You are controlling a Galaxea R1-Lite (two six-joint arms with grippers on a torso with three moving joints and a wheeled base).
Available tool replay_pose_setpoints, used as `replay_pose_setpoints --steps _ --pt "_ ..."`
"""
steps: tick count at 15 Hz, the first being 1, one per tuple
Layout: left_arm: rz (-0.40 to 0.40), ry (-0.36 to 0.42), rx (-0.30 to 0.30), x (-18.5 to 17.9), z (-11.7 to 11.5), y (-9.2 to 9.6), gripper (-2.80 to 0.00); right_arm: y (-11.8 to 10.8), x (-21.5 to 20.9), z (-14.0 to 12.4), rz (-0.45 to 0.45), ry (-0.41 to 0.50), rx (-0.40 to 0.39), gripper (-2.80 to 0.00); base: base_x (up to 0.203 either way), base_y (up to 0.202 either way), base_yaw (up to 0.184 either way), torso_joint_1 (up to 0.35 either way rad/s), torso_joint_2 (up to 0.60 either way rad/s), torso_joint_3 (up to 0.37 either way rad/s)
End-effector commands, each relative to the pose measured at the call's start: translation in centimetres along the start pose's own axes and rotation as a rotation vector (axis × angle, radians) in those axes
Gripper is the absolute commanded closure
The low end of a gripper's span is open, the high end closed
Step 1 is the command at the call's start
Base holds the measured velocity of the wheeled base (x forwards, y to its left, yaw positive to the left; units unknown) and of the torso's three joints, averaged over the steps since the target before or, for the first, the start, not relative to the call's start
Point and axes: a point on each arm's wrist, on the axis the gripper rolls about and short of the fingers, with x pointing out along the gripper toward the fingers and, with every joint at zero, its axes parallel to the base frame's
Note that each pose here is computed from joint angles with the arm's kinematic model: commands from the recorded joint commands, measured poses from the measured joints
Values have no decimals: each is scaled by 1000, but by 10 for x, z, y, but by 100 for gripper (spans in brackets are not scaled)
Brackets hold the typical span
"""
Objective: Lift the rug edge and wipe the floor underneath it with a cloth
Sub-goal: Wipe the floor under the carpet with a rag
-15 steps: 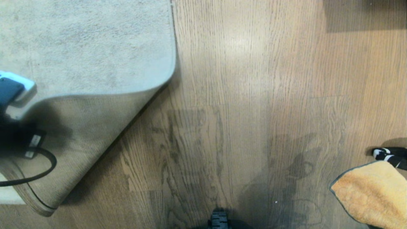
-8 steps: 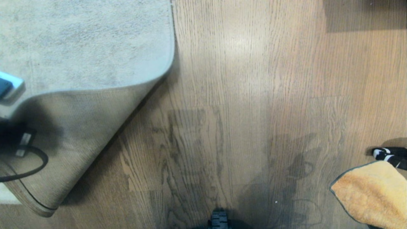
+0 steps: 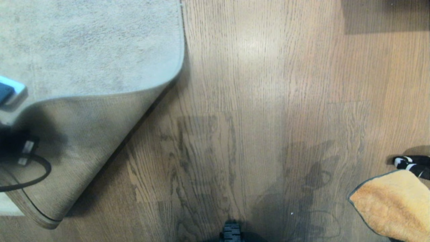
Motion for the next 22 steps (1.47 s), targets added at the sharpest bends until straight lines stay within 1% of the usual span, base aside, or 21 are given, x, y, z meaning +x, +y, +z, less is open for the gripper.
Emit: replay_pose_setpoints --steps 1,4,5,7,9,11,12,14,16,17,18,20,22 --pt "4 0 1 1 1 0 0 0 0 0 1 -1 -1 0 0 0 0 0 0 0" --pt "3 3 2 1 0 0 0 0 0 3 2 -6 3 0 0 0 0 0 0 0" --pt "3 3 2 1 0 0 0 -1 0 8 9 -4 5 0 0 0 0 0 0 0" --pt "1 8 4 2 -1 -1 0 -2 4 22 60 17 13 0 0 0 0 0 0 0" --pt "0 12 6 3 -1 -2 0 -4 12 40 130 53 21 0 0 0 0 0 0 0" --pt "-1 16 8 5 0 -2 0 -5 25 60 237 70 65 0 0 0 0 0 0 0" --pt "-4 18 10 7 0 -3 0 -5 32 69 308 75 96 0 0 0 0 0 0 0" --pt "-5 19 10 8 1 -3 0 -2 45 82 518 97 148 0 0 0 0 0 0 0" --pt "-5 23 12 10 2 -4 0 1 56 87 692 136 180 0 0 0 0 0 0 0" --pt "-5 26 13 11 2 -4 0 2 62 87 752 161 192 0 0 0 0 0 0 0" --pt "-6 29 14 12 1 -5 0 3 68 87 794 183 194 0 0 0 0 0 0 0" --pt "-11 36 18 14 1 -6 0 6 82 85 868 233 173 0 0 0 0 0 0 0" --pt "-12 41 21 17 1 -7 0 12 98 86 949 259 150 0 0 0 0 0 0 0"
